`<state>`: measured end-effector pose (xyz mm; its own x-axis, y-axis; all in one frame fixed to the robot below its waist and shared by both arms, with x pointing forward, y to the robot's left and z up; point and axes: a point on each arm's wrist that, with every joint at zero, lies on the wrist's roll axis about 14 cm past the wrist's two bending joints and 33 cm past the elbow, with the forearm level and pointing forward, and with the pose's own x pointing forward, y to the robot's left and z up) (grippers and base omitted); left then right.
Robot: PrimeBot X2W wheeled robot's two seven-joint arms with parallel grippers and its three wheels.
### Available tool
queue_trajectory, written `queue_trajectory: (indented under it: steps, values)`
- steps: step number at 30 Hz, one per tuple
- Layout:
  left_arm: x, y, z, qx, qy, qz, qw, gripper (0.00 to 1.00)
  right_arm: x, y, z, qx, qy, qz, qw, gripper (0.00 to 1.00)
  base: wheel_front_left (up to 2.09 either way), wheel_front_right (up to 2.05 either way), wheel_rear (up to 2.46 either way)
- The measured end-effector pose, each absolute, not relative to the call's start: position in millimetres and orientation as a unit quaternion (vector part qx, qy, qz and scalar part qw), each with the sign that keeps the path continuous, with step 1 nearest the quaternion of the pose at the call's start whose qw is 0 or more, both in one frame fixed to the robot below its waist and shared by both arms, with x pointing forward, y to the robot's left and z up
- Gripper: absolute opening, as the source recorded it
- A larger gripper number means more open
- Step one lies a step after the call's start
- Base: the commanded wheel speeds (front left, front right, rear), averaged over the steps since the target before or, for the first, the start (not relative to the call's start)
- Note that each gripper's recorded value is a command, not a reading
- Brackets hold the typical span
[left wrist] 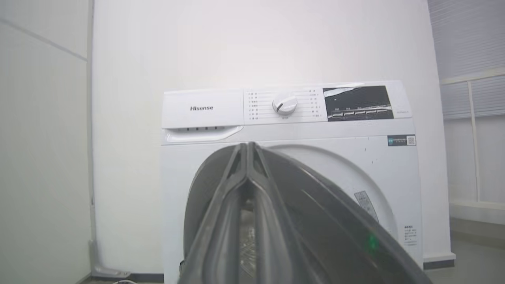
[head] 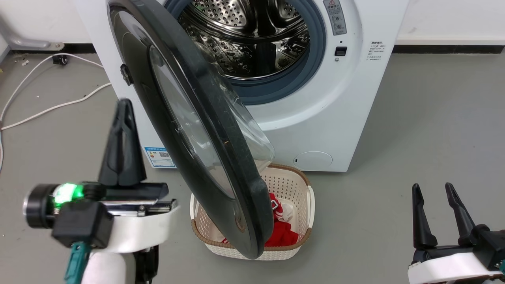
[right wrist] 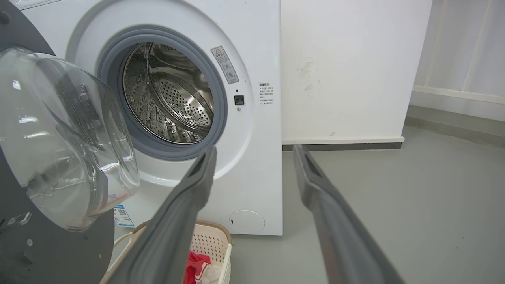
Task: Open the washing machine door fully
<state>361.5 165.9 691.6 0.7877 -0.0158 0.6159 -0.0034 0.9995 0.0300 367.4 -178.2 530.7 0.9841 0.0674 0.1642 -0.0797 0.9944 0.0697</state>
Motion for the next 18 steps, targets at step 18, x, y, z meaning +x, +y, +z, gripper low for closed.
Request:
queue_trajectory:
  steps: [18]
  values:
    - [302,96,772,-0.02,-0.466,-0.132,0.874,0.0,369,-180,526,0.047,-0.075,0.032,0.996,1.0,0.0,0.0,0.0]
